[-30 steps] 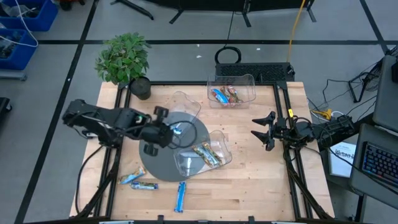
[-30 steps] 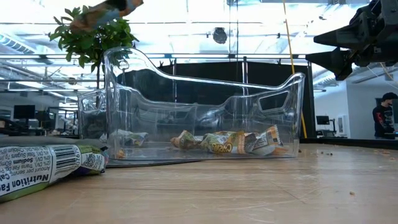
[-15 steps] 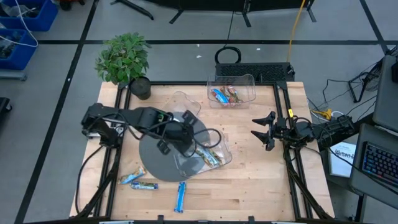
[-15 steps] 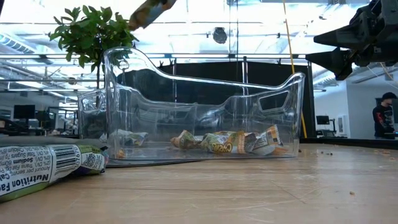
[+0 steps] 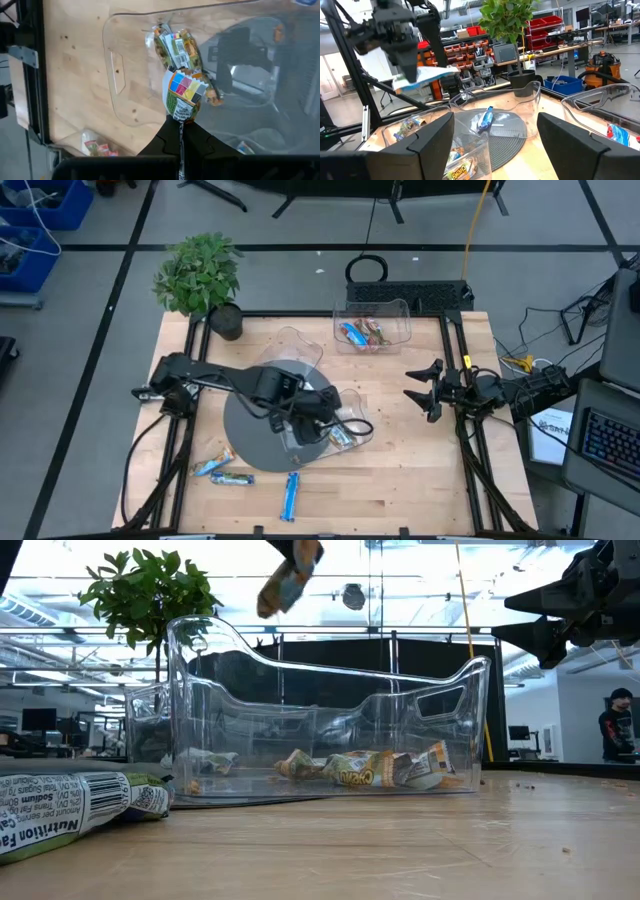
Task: Pick and place Granola Bars by type
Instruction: Put the yellow granola bar into the bottom transparent bin
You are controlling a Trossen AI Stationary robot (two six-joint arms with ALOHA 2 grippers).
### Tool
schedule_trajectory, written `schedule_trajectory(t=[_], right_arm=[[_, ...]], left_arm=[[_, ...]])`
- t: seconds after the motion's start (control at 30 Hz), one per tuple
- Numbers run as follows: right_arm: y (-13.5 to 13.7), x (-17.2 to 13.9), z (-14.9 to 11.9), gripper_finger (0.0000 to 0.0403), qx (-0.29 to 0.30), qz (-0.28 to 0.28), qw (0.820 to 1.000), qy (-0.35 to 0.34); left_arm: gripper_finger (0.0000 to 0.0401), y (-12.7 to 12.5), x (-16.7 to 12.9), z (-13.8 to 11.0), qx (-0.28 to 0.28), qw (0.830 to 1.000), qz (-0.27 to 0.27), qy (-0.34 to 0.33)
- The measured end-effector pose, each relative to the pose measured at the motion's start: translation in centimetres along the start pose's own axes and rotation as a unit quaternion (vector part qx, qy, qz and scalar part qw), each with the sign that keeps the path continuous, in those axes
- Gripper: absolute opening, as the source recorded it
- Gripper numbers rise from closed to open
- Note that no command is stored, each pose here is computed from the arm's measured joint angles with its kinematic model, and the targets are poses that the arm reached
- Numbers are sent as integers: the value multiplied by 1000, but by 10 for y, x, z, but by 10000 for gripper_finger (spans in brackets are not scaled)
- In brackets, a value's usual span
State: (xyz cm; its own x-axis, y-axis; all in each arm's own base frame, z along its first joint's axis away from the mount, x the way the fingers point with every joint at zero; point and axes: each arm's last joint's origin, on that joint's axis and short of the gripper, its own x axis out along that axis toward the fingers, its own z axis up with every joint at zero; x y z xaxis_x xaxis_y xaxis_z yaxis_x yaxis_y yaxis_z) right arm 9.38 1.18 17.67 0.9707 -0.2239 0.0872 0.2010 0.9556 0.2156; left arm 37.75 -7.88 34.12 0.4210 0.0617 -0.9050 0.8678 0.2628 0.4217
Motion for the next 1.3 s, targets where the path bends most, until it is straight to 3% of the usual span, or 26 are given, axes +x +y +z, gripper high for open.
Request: schedule_trajectory(t=[0.27, 0.57, 0.73, 1.0, 1.3], right_arm=[[0, 0, 0, 279, 0, 0, 1000, 0], [0, 0, 0, 279, 0, 0, 1000, 0], [0, 0, 0, 279, 0, 0, 1000, 0], [0, 0, 0, 279, 0, 0, 1000, 0], [0, 0, 0, 279, 0, 0, 1000, 0]], left_arm=[[1, 3, 40, 6, -15, 999, -43, 8], [1, 4, 72, 20, -28, 998, -50, -22], [1, -6, 96, 25, -35, 997, -53, -42], [0, -36, 132, 19, -27, 994, -104, -19], [0, -44, 145, 18, -28, 993, -107, -47]])
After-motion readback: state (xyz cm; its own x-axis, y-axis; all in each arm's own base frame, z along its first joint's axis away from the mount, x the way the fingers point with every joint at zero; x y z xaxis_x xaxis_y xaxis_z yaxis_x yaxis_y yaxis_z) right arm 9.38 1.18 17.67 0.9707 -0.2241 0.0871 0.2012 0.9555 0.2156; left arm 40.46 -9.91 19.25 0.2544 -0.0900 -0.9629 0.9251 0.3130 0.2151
